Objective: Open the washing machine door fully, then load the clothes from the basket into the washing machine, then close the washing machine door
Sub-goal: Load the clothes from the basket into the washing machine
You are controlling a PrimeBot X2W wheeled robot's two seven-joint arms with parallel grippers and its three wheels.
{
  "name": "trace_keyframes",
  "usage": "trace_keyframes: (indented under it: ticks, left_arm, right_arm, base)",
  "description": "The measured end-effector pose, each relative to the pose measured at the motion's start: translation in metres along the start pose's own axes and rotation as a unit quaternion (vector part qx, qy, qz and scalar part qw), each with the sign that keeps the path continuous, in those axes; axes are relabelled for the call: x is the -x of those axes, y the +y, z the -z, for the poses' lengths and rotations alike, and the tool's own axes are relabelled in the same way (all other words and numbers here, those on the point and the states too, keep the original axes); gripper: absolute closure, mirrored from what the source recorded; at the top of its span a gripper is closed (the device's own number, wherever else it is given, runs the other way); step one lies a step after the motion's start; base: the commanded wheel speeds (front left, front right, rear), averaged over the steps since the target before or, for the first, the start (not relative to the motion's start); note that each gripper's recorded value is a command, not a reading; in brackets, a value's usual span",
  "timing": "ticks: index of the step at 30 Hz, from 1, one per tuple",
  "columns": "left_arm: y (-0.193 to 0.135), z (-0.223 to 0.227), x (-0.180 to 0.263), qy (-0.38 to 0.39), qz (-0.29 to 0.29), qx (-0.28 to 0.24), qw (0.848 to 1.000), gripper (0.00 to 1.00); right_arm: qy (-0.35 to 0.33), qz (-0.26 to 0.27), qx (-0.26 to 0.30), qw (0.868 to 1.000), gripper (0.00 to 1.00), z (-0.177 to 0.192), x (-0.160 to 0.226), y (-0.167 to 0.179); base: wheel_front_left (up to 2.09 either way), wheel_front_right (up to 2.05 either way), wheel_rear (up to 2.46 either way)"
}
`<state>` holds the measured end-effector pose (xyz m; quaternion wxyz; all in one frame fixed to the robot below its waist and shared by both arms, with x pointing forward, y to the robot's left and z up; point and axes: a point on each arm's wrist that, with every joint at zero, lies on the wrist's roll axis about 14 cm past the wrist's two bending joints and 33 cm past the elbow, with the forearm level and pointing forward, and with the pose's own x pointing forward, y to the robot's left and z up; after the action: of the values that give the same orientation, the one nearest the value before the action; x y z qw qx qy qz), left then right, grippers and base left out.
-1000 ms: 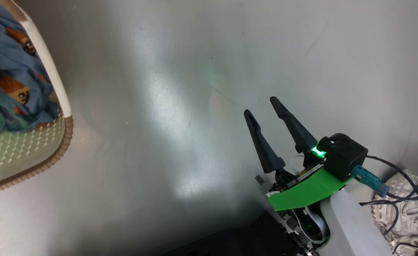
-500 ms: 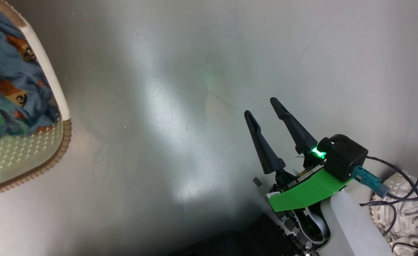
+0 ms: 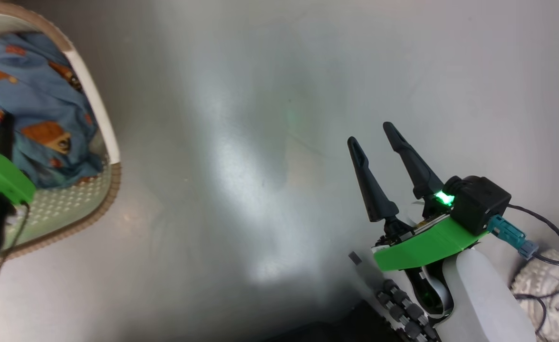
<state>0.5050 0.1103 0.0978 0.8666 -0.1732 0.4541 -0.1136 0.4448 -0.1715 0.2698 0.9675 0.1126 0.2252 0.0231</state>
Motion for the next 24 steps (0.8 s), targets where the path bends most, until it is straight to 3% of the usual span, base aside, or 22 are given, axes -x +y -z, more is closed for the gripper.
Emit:
trace_keyframes:
  ticks: [24]
  left_arm:
    - [-0.031, -0.077, 0.099, -0.159, 0.019, 0.048, 0.986, 1.0]
  right_arm:
    - [-0.074, -0.035, 0.011, 0.997, 0.0, -0.062, 0.004, 0.029]
  base:
    - [0.0, 0.0, 0.0]
